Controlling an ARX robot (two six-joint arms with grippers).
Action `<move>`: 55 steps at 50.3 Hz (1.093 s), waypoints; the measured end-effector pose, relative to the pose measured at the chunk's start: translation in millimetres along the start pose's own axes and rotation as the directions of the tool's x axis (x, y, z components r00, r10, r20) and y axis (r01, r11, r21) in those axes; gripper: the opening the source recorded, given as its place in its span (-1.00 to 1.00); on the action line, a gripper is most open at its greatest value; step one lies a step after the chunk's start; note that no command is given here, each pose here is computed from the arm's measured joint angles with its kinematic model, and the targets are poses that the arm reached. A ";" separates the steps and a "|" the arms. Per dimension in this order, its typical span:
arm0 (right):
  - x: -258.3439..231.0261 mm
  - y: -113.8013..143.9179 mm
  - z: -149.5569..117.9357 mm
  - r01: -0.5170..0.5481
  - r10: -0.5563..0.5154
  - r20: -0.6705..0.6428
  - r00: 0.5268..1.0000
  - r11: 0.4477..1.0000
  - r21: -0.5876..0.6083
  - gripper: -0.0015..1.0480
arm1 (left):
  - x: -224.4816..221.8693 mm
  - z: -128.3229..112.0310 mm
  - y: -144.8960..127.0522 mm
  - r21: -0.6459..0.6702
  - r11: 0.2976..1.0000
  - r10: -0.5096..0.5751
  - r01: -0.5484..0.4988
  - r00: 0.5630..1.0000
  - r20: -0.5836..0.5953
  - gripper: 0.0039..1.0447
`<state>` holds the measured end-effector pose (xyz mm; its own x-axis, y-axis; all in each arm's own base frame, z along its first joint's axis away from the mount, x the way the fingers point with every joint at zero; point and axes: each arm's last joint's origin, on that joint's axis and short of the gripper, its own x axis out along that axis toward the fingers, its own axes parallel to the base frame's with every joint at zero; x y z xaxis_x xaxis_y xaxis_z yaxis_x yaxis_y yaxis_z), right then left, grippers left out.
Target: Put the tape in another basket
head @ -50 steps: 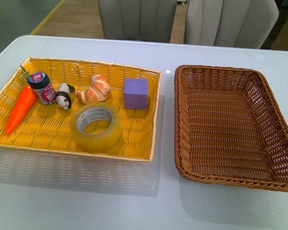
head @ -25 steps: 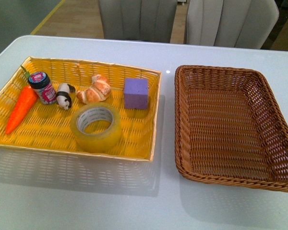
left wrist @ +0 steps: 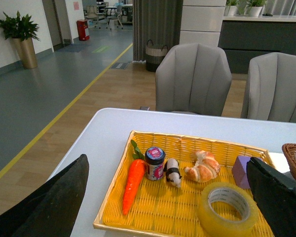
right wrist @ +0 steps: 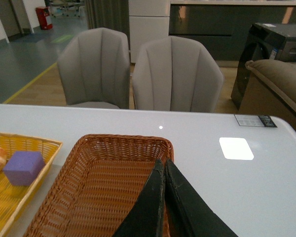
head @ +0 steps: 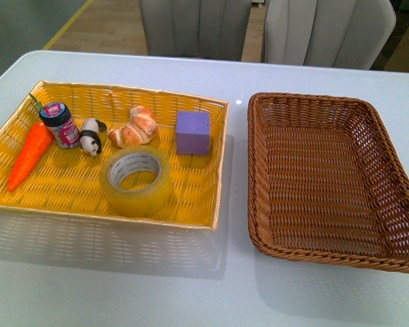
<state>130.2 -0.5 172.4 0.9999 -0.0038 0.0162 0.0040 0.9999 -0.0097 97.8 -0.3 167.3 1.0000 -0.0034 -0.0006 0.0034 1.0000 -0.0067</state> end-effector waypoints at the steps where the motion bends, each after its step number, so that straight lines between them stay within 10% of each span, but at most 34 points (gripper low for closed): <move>1: -0.8 0.0 0.2 0.000 0.000 0.000 1.000 1.000 0.000 -0.96 | 0.0 0.0 0.0 0.000 1.000 0.000 0.000 1.000 0.000 0.83; 55: -33.5 0.1 -0.8 -0.001 0.001 0.002 1.000 1.000 0.000 -0.96 | 0.0 0.0 0.0 0.000 1.000 0.000 0.000 1.000 0.000 0.83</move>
<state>96.8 -0.2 171.0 0.9998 -0.0027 0.0177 0.0028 0.9999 -0.0097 97.8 -0.3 167.3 1.0000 -0.0034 -0.0006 0.0034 1.0000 -0.0067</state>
